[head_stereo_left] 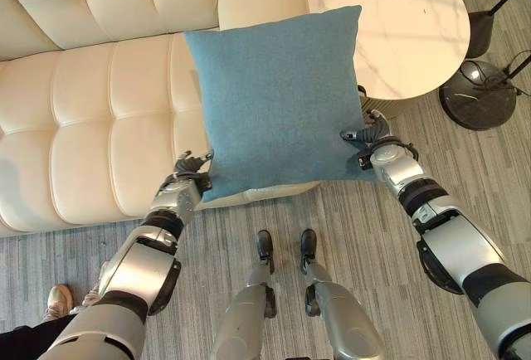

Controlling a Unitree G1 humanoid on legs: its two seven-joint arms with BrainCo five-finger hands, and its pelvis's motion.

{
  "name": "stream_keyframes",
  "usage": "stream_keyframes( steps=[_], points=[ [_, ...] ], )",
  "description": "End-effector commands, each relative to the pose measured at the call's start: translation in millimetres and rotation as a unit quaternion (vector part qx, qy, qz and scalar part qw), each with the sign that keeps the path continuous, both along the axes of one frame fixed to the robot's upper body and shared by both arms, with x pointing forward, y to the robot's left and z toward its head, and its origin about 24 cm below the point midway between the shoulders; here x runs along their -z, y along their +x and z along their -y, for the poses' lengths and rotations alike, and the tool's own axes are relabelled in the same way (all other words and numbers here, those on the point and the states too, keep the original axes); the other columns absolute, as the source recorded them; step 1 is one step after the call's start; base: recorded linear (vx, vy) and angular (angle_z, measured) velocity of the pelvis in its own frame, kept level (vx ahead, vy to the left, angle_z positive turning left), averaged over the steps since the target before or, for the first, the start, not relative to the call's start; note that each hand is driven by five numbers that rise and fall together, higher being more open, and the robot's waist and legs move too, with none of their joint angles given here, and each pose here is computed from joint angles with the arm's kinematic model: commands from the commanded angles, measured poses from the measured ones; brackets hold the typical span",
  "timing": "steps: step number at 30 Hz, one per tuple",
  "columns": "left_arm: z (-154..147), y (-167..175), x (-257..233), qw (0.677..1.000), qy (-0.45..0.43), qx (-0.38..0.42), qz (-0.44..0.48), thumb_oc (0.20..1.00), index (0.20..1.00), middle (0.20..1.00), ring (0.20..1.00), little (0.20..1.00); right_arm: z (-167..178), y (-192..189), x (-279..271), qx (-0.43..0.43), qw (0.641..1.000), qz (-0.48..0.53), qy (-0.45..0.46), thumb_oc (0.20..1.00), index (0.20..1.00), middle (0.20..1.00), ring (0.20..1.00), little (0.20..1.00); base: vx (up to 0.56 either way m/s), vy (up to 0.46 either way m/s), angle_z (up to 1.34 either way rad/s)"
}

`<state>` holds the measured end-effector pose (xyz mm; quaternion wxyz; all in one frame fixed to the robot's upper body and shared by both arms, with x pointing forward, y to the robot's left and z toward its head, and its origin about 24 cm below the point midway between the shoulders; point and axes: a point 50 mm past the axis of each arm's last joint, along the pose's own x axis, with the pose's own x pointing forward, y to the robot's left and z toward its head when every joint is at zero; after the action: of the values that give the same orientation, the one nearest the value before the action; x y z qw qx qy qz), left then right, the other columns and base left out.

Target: Pick up all the scattered cushions and arrange them neatly on the sofa.

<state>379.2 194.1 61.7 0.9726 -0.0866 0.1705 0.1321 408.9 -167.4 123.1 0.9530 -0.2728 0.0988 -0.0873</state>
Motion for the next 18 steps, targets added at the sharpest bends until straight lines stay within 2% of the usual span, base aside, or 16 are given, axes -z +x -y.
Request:
stream_keyframes(
  steps=[1, 2, 3, 5, 6, 7, 8, 9, 10, 11, 18],
  points=[
    [77, 9, -42, 0.985, -0.019, 0.126, 0.113, 1.000, 1.000, 1.000, 1.000, 1.000, -37, -8, 27, -0.060, 0.997, -0.042, -0.017, 0.586, 0.586, 0.586, 0.586, 0.586, 0.02, 0.018, 0.12],
    [95, 4, -48, 0.979, -0.034, 0.153, 0.134, 1.000, 1.000, 1.000, 1.000, 1.000, -38, -8, 26, -0.063, 0.997, -0.038, -0.019, 0.771, 0.771, 0.771, 0.771, 0.771, 0.02, 0.014, 0.13],
    [109, -2, -56, 0.971, -0.054, 0.172, 0.158, 1.000, 1.000, 1.000, 1.000, 1.000, -37, -8, 24, -0.066, 0.997, -0.033, -0.021, 1.000, 1.000, 1.000, 1.000, 1.000, 0.01, 0.014, 0.17],
    [131, -14, -64, 0.957, -0.077, 0.216, 0.180, 1.000, 1.000, 1.000, 1.000, 1.000, -38, -8, 21, -0.068, 0.997, -0.024, -0.015, 1.000, 1.000, 1.000, 1.000, 1.000, 0.00, 0.012, 0.16],
    [131, -14, -63, 0.957, -0.076, 0.216, 0.179, 1.000, 1.000, 1.000, 1.000, 1.000, -37, -8, 21, -0.068, 0.997, -0.024, -0.015, 1.000, 1.000, 1.000, 1.000, 1.000, -0.01, 0.012, 0.09],
    [139, -20, -67, 0.950, -0.090, 0.232, 0.188, 1.000, 1.000, 1.000, 1.000, 1.000, -38, -9, 20, -0.070, 0.997, -0.021, -0.007, 0.884, 0.884, 0.884, 0.884, 0.884, -0.01, 0.010, 0.08],
    [146, -25, -68, 0.944, -0.100, 0.250, 0.192, 1.000, 1.000, 1.000, 1.000, 1.000, -39, -9, 20, -0.070, 0.997, -0.017, 0.009, 0.561, 0.561, 0.561, 0.561, 0.561, -0.05, 0.030, 0.03],
    [161, -40, -57, 0.933, -0.126, 0.290, 0.173, 0.686, 0.686, 0.686, 0.686, 0.686, -54, -17, 25, -0.081, 0.987, -0.006, 0.137, 0.200, 0.200, 0.200, 0.200, 0.200, -0.04, 0.024, 0.02],
    [161, -40, -56, 0.933, -0.126, 0.290, 0.172, 0.479, 0.479, 0.479, 0.479, 0.479, -54, -17, 25, -0.081, 0.987, -0.006, 0.138, 0.200, 0.200, 0.200, 0.200, 0.200, -0.06, 0.033, -0.02],
    [163, -46, -53, 0.930, -0.144, 0.295, 0.167, 0.200, 0.200, 0.200, 0.200, 0.200, -64, -27, 43, -0.081, 0.969, -0.026, 0.232, 0.200, 0.200, 0.200, 0.200, 0.200, -0.05, 0.018, -0.01],
    [160, -55, -36, 0.930, -0.155, 0.305, 0.137, 0.200, 0.200, 0.200, 0.200, 0.200, -85, -47, 72, -0.082, 0.913, -0.078, 0.393, 0.200, 0.200, 0.200, 0.200, 0.200, -0.07, 0.008, 0.00]
  ],
)
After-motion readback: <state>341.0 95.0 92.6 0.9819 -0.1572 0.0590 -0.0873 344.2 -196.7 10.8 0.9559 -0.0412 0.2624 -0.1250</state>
